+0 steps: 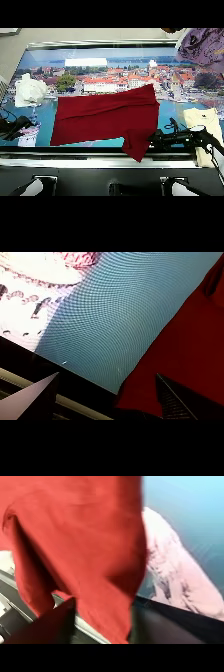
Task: Fold the clothes and pants, and hang the long-sleeved shirts on hangers.
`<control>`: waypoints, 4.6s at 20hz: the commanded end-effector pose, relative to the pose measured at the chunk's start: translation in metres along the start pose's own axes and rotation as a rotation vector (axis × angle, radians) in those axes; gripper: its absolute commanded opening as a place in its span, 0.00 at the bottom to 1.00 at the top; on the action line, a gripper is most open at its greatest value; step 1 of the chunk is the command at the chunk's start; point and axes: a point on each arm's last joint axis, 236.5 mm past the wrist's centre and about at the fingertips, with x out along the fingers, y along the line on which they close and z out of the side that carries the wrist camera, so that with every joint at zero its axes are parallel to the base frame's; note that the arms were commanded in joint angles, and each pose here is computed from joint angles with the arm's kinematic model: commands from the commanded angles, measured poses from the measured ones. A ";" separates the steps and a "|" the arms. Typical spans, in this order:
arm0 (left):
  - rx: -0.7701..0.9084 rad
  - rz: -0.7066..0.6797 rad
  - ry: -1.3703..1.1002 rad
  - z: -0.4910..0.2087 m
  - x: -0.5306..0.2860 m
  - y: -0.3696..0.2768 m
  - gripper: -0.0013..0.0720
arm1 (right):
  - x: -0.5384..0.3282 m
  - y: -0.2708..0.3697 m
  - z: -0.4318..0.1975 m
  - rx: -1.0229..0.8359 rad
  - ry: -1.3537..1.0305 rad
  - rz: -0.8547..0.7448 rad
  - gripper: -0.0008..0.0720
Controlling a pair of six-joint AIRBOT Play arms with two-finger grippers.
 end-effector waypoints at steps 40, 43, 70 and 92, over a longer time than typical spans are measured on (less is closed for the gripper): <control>-0.046 -0.374 0.319 -0.107 0.093 -0.034 0.74 | -0.008 0.016 0.006 -0.032 -0.093 0.041 0.05; -0.045 -0.369 0.313 -0.105 0.095 -0.034 0.32 | -0.008 0.017 0.005 -0.033 -0.092 0.041 0.05; -0.119 -0.366 -0.106 -0.067 -0.007 -0.050 0.04 | -0.121 0.090 0.008 -0.219 -0.416 -0.075 0.05; 0.095 -0.325 -0.096 0.069 0.081 -0.148 0.04 | -0.092 0.127 0.219 -0.332 -0.515 -0.163 0.05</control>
